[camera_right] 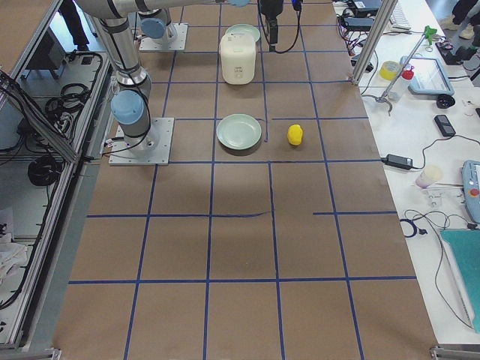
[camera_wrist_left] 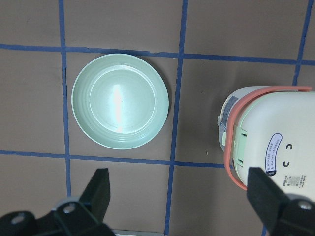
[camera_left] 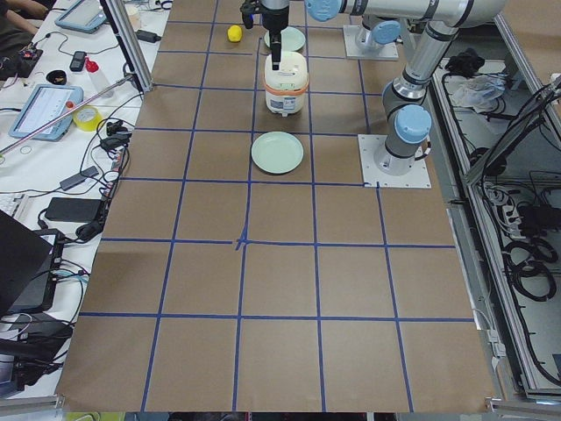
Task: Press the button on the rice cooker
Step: 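Move the right gripper over the white rice cooker's lid button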
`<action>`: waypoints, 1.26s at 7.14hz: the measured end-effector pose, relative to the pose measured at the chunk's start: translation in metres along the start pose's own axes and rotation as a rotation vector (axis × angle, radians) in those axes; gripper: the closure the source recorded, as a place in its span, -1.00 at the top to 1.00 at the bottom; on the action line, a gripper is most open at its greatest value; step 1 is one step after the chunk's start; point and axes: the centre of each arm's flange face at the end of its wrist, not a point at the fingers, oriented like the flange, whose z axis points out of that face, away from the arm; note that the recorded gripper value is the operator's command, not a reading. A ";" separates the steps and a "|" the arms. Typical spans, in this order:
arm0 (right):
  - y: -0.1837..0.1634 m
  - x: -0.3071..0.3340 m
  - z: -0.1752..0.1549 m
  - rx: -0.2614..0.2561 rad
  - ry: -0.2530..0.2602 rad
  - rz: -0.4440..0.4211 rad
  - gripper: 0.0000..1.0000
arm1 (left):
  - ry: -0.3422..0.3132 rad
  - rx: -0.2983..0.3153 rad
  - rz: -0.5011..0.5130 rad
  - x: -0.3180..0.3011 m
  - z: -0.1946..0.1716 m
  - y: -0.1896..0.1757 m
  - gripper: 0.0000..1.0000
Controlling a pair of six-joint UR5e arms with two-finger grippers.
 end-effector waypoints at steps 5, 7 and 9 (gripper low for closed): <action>0.032 -0.108 0.077 -0.060 -0.046 -0.032 -0.89 | 0.000 0.000 0.000 0.000 0.000 0.000 1.00; 0.053 -0.137 0.108 -0.058 -0.043 0.058 -0.98 | 0.000 0.000 0.000 0.000 0.000 0.000 1.00; 0.068 -0.155 0.128 -0.070 -0.040 0.093 -1.00 | 0.000 0.000 0.000 0.000 0.000 0.000 1.00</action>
